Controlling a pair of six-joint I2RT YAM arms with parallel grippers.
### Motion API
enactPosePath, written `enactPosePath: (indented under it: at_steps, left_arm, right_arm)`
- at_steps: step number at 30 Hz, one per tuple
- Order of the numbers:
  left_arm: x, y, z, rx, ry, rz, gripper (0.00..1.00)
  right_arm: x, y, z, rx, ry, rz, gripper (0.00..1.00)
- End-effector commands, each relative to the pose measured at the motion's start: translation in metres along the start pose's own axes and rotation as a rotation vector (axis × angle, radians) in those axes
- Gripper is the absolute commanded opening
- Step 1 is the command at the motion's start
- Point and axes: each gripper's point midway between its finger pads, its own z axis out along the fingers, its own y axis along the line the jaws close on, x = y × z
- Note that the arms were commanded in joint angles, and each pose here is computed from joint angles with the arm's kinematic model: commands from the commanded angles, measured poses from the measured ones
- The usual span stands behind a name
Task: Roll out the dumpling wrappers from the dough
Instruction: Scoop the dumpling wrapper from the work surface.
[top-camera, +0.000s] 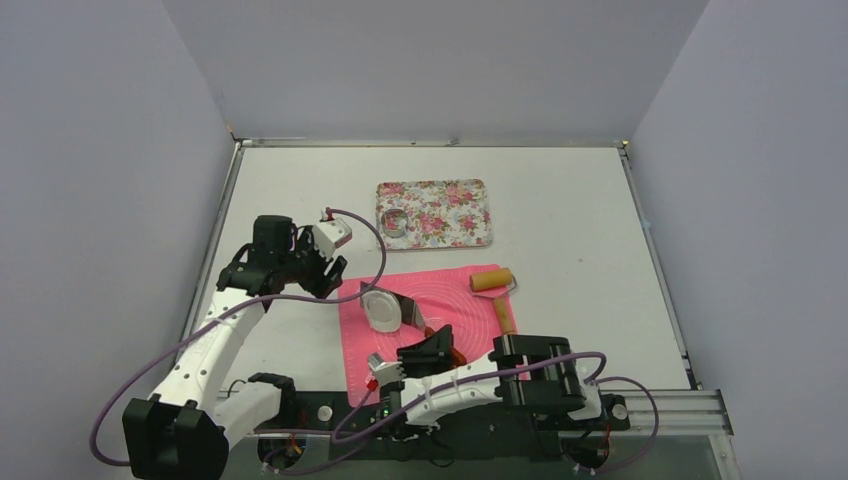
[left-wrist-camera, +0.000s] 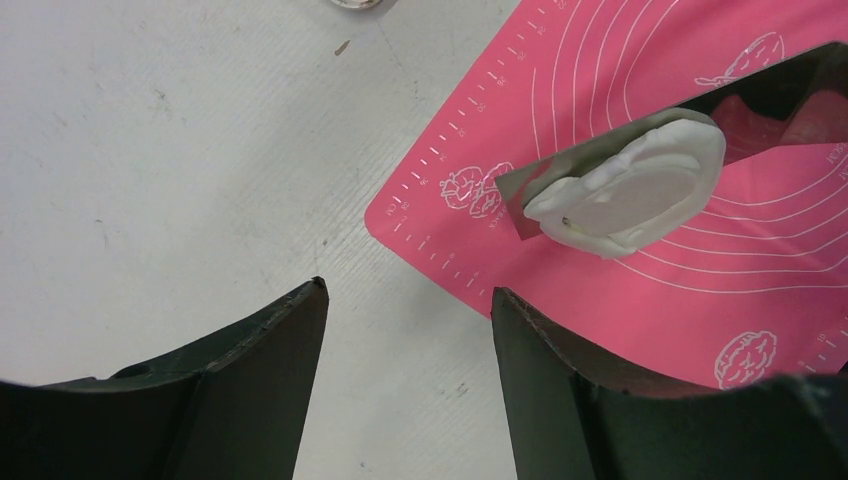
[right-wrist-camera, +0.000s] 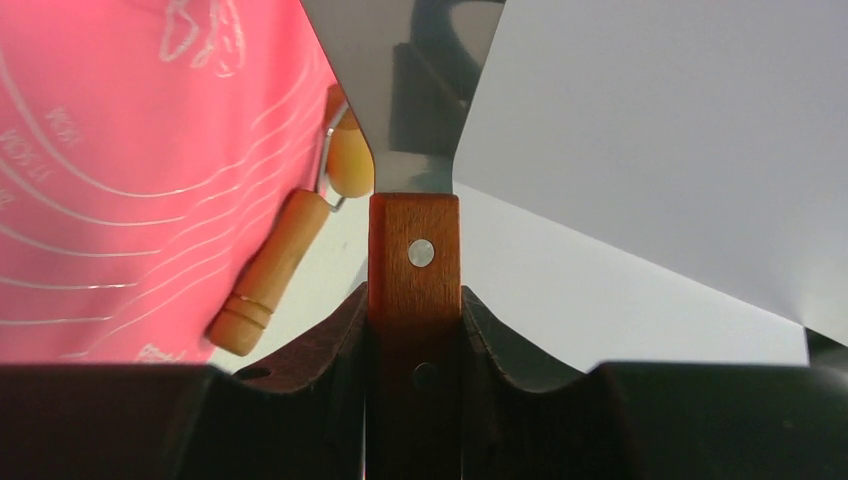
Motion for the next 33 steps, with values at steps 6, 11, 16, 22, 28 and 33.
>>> enactPosePath:
  at_steps: [6, 11, 16, 22, 28, 33]
  left_arm:
    - [-0.019, 0.002, -0.008, -0.005, -0.051, 0.02, 0.59]
    - [-0.023, 0.003, -0.01, -0.012, -0.065, 0.021, 0.59]
    - [-0.031, 0.006, -0.016, -0.028, -0.074, 0.021, 0.59]
    - [-0.034, 0.002, -0.023, -0.02, -0.086, 0.02, 0.59]
    - [-0.035, -0.005, -0.023, 0.012, -0.096, 0.017, 0.59]
    - [-0.043, -0.007, -0.027, 0.024, -0.113, 0.015, 0.59]
  right_arm:
    - [0.004, -0.04, 0.003, 0.197, -0.014, -0.046, 0.0]
    - [0.0, -0.071, -0.005, 0.346, -0.074, -0.055, 0.0]
    - [-0.007, -0.074, -0.016, 0.313, -0.105, 0.025, 0.0]
    - [-0.012, -0.014, -0.006, 0.143, -0.087, 0.034, 0.0]
    - [-0.017, 0.0, -0.006, 0.052, -0.095, 0.088, 0.0]
    - [-0.027, 0.031, -0.021, -0.342, -0.153, 0.308, 0.0]
